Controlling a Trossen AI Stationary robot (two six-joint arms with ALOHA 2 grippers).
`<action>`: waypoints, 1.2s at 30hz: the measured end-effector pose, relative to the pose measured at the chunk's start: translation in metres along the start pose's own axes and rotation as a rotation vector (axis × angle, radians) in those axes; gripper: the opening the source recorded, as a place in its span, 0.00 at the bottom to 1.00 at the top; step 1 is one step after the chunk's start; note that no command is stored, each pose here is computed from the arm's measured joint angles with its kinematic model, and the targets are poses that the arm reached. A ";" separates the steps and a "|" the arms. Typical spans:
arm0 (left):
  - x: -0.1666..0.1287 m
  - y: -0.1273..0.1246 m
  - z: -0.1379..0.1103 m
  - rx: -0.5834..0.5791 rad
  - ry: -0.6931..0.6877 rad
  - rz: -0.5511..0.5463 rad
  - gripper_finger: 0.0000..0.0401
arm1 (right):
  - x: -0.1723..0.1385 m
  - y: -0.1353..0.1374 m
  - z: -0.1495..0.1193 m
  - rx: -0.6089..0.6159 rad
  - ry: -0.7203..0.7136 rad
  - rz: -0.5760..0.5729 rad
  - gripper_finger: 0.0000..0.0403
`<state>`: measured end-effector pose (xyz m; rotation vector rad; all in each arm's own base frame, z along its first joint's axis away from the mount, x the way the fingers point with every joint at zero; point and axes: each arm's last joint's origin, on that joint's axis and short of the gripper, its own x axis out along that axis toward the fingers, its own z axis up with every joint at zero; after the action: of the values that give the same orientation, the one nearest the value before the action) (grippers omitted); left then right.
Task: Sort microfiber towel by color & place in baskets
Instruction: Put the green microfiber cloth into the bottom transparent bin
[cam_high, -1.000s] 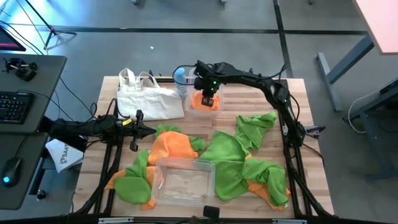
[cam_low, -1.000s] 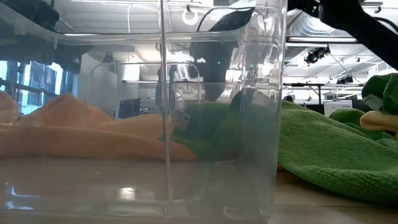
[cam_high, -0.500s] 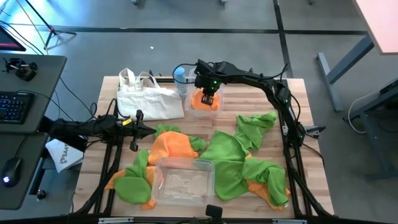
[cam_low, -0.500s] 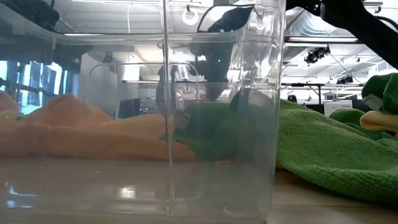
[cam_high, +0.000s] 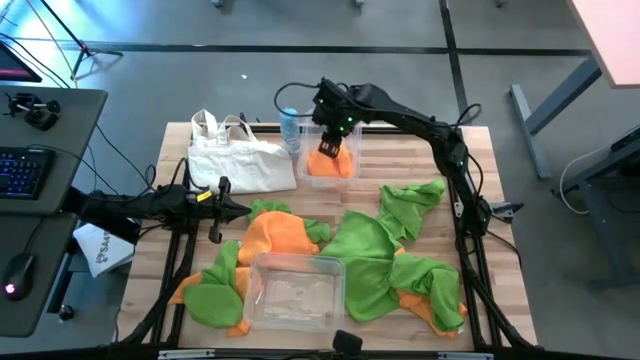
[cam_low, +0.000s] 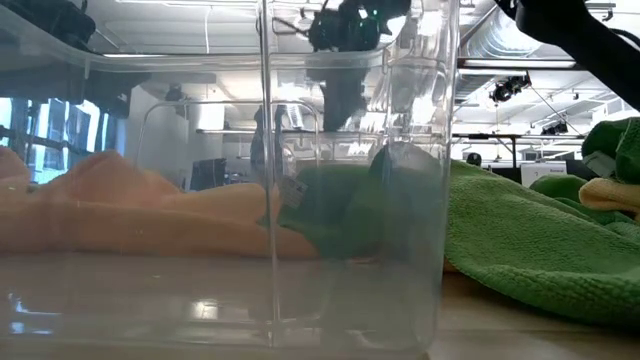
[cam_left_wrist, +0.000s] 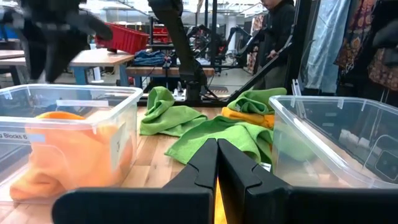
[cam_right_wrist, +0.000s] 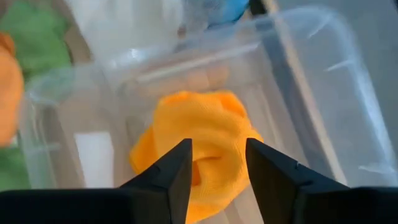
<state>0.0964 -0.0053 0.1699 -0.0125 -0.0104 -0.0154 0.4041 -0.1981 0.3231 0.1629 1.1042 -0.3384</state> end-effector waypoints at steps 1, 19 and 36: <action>0.000 0.000 0.000 -0.016 0.000 -0.001 0.00 | -0.006 0.000 0.002 0.024 -0.010 -0.011 0.37; -0.001 0.001 0.011 -0.369 -0.117 0.014 0.00 | -0.104 0.034 -0.068 0.163 -0.017 -0.037 0.02; 0.012 0.003 0.070 -0.232 0.351 0.211 0.00 | -0.127 0.093 -0.241 0.453 -0.221 -0.036 0.00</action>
<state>0.1077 -0.0017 0.2402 -0.2422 0.3442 0.1922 0.1813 -0.0165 0.3264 0.4953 0.8000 -0.6225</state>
